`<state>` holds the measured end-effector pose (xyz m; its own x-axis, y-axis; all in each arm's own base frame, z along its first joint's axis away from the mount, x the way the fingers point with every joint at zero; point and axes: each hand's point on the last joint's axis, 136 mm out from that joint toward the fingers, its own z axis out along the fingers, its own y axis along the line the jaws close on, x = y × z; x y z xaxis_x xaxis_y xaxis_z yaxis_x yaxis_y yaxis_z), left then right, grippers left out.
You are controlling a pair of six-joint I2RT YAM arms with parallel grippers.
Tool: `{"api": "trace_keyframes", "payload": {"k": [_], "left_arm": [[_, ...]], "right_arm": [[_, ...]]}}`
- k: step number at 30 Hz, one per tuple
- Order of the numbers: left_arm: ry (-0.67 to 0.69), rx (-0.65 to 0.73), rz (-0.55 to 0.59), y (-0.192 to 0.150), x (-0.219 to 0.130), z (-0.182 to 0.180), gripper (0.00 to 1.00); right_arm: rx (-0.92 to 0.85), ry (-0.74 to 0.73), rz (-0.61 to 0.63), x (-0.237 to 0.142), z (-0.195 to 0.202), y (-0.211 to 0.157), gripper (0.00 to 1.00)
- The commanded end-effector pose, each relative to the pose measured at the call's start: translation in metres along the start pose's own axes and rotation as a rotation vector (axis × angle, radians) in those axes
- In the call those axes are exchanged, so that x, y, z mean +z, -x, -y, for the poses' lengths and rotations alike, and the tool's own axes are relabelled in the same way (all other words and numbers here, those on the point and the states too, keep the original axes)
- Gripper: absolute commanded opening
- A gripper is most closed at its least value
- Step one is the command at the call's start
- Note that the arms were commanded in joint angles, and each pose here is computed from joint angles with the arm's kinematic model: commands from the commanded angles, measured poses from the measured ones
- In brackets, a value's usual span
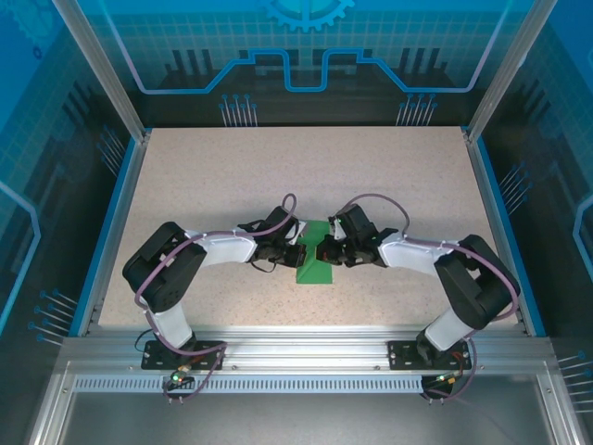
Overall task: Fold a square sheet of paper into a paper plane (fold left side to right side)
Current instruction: Fold the triangle a second time at the center of the table.
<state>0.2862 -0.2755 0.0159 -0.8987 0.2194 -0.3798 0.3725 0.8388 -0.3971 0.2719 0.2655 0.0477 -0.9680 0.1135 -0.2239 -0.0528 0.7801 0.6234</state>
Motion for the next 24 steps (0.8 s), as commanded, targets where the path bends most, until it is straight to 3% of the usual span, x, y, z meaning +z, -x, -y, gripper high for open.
{"api": "trace_keyframes", "payload": {"k": [1,24], "left_arm": [[0.017,0.001,-0.075,-0.016,0.007,-0.007,0.06],[0.015,0.005,-0.083,-0.016,0.008,-0.006,0.06]], "right_arm": [[-0.006,0.056,0.019,0.007,-0.016,0.016,0.02],[-0.007,-0.094,-0.062,0.026,0.022,-0.003,0.02]]}}
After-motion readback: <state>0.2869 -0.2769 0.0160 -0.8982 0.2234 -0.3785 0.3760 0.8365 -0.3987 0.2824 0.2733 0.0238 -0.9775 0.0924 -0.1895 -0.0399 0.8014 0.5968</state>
